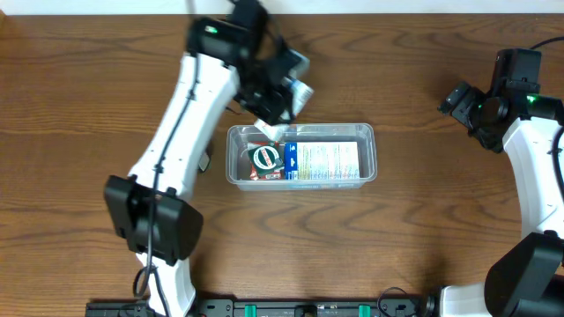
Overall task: Pack container
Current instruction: 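Lift the white Panadol box and carry it toward the container, then lower the white Panadol box into the container's right end, release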
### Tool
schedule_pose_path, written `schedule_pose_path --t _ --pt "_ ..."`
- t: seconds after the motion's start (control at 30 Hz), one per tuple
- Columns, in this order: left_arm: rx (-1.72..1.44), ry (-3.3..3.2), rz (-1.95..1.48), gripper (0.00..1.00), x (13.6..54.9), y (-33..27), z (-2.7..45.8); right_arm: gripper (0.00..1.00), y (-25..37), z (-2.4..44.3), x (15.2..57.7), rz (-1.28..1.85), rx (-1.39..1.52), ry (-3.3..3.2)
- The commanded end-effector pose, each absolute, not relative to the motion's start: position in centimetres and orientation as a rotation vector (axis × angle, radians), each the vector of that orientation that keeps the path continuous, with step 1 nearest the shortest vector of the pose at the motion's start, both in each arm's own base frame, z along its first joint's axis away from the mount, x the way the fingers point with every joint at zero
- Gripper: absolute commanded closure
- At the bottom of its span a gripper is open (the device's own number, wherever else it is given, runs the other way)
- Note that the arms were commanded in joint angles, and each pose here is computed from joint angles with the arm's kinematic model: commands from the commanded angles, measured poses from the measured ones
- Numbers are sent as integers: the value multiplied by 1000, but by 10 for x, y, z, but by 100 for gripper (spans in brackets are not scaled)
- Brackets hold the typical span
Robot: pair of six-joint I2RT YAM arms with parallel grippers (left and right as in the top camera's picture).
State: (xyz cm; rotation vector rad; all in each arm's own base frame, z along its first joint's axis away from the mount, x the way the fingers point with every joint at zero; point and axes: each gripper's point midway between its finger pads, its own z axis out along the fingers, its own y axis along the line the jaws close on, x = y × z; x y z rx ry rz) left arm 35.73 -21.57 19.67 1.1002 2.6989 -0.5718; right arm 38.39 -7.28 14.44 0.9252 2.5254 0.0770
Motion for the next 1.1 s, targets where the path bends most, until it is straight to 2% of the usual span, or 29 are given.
schedule_pose_path --t 0.0,0.17,0.43,0.57,0.7,0.83,1.07 --pt "1369 2618 -442 60 345 -225 184 1 -75 144 383 74 946 2520" --pt "1624 2561 -273 60 330 -232 160 1 -75 144 384 74 946 2519" --pt "1909 2368 -257 60 318 -253 124 1 -75 144 383 73 947 2519" --pt "1965 2271 -247 61 320 -264 115 1 -75 144 384 74 946 2519" --pt "1959 2198 -234 71 330 -275 108 1 -75 144 383 74 946 2520" --pt "1937 2163 -225 70 337 -281 97 1 -75 144 384 74 946 2519" --pt "1958 2193 -251 70 327 -276 79 1 -75 144 383 74 947 2520"
